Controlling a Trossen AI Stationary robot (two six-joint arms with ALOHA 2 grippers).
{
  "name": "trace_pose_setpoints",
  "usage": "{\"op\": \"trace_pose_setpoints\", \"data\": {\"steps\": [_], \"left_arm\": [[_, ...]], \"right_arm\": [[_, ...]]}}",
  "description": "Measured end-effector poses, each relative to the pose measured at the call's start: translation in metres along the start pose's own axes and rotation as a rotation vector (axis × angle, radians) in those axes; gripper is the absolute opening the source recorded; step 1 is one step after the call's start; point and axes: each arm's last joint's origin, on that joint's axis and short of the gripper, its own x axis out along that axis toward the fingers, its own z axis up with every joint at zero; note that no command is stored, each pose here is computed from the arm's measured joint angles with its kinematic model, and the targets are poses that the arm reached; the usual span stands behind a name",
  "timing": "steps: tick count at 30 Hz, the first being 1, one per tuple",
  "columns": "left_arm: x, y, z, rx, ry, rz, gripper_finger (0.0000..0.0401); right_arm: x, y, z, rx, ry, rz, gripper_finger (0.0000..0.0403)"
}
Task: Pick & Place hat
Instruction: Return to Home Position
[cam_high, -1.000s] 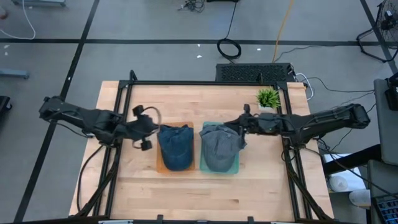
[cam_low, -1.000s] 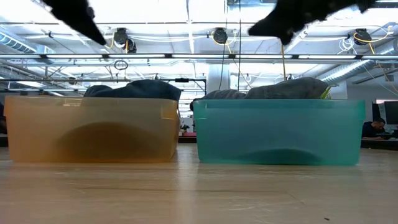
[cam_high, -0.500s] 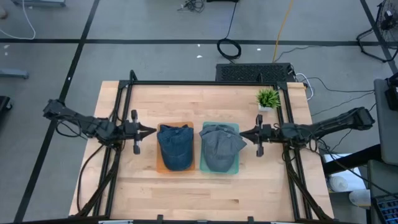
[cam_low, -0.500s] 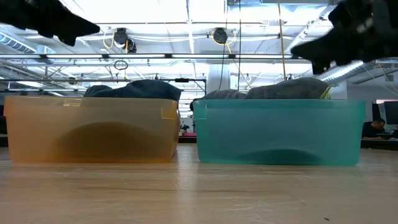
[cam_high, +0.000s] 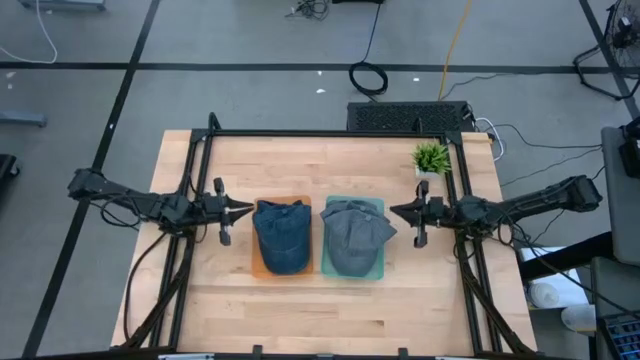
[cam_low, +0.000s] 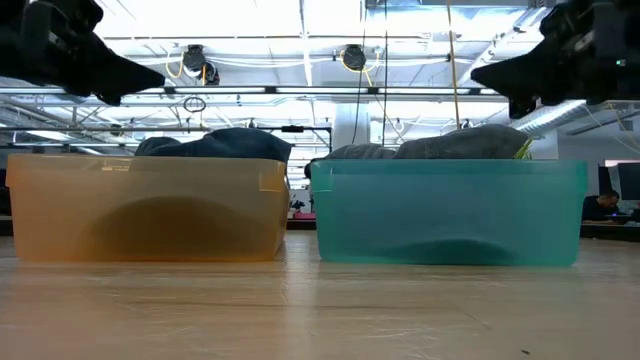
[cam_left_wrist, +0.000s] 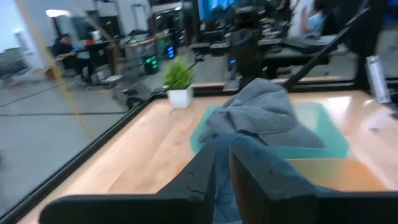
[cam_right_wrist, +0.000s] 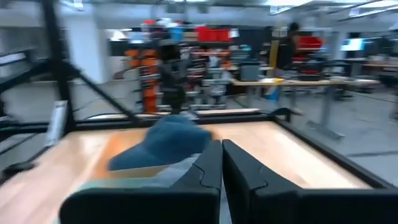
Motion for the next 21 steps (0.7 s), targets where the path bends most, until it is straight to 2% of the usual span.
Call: {"op": "trace_pose_setpoints", "data": {"steps": [4,8,11,16,21], "left_arm": [[0.002,0.000,-0.012,-0.019,-0.022,-0.021,0.0056],[0.003,0.002,-0.026,-0.066,-0.013,-0.003,0.0045],[0.003,0.002,-0.028,-0.079,0.000,-0.004,0.0035],[0.004,0.005,-0.028,-0.089,0.002,0.013,0.0019],[0.005,0.007,-0.032,-0.113,0.041,0.038,0.0004]], "right_arm": [[-0.001,-0.008,0.002,0.022,-0.012,-0.112,0.0000],[-0.002,-0.014,0.001,0.072,-0.003,-0.162,0.0000],[-0.004,-0.020,-0.002,0.110,0.025,-0.210,0.0000],[-0.007,-0.030,-0.012,0.145,0.102,-0.379,0.0000],[-0.008,-0.036,-0.014,0.155,0.122,-0.426,0.0000]]}}
